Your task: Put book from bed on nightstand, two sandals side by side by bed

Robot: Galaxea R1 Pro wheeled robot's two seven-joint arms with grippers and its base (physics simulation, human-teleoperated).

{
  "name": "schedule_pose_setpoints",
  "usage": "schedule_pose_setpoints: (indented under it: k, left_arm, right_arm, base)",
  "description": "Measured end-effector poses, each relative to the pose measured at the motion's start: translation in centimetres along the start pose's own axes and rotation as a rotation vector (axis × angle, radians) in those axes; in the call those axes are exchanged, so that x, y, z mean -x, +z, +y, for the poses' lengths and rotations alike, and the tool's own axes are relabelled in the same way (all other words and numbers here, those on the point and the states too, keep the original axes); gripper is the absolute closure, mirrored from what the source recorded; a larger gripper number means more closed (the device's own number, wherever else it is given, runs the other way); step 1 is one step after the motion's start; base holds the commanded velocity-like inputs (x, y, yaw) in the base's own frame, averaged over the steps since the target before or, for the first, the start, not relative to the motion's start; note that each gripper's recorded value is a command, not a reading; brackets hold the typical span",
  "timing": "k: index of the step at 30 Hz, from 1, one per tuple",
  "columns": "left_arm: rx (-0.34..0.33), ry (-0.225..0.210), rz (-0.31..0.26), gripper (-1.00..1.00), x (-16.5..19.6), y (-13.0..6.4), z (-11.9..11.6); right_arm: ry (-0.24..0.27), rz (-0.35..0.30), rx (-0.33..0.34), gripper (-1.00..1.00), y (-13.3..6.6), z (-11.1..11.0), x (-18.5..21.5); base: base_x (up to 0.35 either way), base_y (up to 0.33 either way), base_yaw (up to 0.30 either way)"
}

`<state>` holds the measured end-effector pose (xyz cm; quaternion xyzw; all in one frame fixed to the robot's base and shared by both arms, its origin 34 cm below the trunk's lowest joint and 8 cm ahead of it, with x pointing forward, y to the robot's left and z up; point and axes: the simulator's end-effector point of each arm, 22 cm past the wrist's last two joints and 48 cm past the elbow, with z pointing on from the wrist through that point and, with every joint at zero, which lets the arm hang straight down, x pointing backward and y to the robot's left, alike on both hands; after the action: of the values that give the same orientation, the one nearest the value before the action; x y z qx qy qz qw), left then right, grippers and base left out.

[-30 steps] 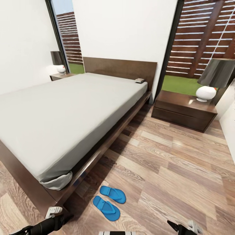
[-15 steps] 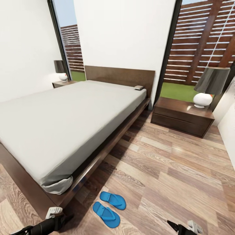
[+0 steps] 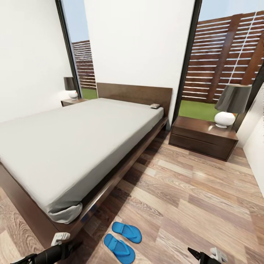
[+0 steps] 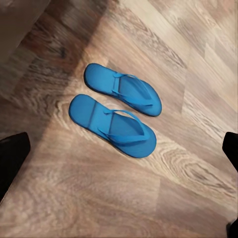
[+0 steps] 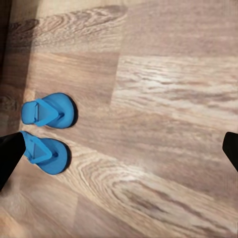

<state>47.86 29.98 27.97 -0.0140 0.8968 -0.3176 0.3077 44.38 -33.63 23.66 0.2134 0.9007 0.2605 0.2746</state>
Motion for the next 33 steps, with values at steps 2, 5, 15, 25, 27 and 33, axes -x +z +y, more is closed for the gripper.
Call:
schedule_pose_setpoints:
  k: [2, 5, 15, 25, 27, 33]
  left_arm:
    - [-0.001, 0.004, -0.007, -1.0, 0.4, -0.1, -0.1]
    - [-0.002, 0.011, -0.02, -1.0, 1.0, -0.3, -0.3]
    - [-0.008, 0.033, -0.056, -1.0, 2.7, -0.9, -1.1]
    - [-0.013, 0.042, -0.068, -1.0, 4.3, -1.8, -2.3]
    - [-0.013, 0.042, -0.068, -1.0, 4.7, -2.0, -2.5]
    - [-0.013, 0.042, -0.067, -1.0, 5.7, -2.6, -3.3]
  right_arm:
    - [-0.003, -0.006, 0.004, -1.0, -0.1, 0.2, 0.3]
    - [-0.007, -0.016, 0.011, -1.0, -0.2, 0.6, 0.7]
    - [-0.024, -0.044, 0.033, -1.0, -0.7, 1.9, 2.0]
    - [-0.029, -0.055, 0.043, -1.0, -1.6, 3.3, 3.3]
    - [-0.029, -0.055, 0.043, -1.0, -1.9, 3.6, 3.6]
    - [-0.029, -0.055, 0.042, -1.0, -2.7, 4.5, 4.4]
  base:
    - [0.0, 0.0, 0.0]
    - [0.0, 0.0, 0.0]
    - [0.0, 0.0, 0.0]
    - [0.0, 0.0, 0.0]
    - [0.0, 0.0, 0.0]
    - [0.0, 0.0, 0.0]
